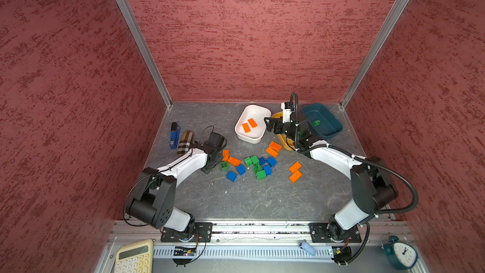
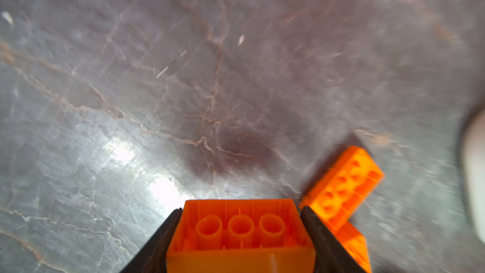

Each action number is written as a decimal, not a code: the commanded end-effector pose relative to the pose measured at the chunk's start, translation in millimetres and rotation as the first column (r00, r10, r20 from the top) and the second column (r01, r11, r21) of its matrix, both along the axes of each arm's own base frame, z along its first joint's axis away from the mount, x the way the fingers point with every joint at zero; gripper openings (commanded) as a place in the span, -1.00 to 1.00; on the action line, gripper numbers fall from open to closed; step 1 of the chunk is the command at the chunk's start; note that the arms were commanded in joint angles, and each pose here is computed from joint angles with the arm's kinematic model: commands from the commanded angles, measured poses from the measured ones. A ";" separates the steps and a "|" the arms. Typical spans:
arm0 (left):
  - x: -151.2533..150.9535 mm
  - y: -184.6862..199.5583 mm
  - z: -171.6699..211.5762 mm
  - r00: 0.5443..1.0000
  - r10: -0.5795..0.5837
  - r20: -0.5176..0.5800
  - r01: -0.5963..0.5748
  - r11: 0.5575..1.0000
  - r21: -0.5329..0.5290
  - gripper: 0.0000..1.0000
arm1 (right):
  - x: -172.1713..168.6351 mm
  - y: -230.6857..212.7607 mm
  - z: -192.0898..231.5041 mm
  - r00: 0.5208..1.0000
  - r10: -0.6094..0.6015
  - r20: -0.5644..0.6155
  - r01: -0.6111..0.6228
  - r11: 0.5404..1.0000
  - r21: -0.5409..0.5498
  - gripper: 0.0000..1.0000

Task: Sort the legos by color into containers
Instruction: 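Carry the orange brick into the white tub with left gripper while right moves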

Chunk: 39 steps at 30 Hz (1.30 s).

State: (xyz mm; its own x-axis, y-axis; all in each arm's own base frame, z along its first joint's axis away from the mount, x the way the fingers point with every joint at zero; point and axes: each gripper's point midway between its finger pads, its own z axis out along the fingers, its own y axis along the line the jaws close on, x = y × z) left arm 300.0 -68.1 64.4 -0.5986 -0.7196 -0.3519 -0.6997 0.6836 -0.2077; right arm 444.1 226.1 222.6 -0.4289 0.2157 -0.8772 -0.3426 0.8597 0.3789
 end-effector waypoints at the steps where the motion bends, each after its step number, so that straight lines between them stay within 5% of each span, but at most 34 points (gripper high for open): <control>1: 23.4 -2.2 34.0 0.991 -0.050 0.127 0.049 0.999 0.015 -0.16 | -5.8 -15.7 22.8 0.996 -0.073 0.058 0.071 0.997 0.038 0.97; 13: 120.0 -96.2 110.2 0.888 -0.316 0.334 0.344 0.938 -0.028 -0.19 | -29.1 -50.4 17.3 0.974 -0.226 -0.020 0.226 0.969 0.102 0.97; 20: 176.0 -155.3 108.6 0.832 -0.420 0.362 0.475 0.877 -0.074 -0.17 | -38.2 -77.9 6.5 0.928 -0.362 -0.093 0.370 0.922 0.110 0.98; 29: 213.6 -204.1 83.6 0.798 -0.475 0.372 0.560 0.811 -0.167 -0.12 | -43.4 -79.8 3.8 0.932 -0.348 -0.105 0.353 0.935 0.033 0.98; 34: 214.6 -208.2 84.3 0.800 -0.496 0.338 0.566 0.811 -0.149 0.15 | -47.4 -83.4 4.7 0.930 -0.354 -0.099 0.358 0.933 0.025 0.98; 39: 211.7 -216.0 100.8 0.772 -0.517 0.369 0.592 0.796 -0.124 0.66 | -53.4 -85.6 -1.3 0.932 -0.350 -0.090 0.355 0.934 0.042 0.98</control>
State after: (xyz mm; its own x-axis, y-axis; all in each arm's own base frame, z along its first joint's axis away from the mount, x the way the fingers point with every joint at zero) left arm 515.5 -276.8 145.2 -0.8097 -0.4082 -0.4216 -0.1417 0.8332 -0.5346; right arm 394.1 146.7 217.1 -0.4181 0.4021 -0.8146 0.0068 0.8981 0.4398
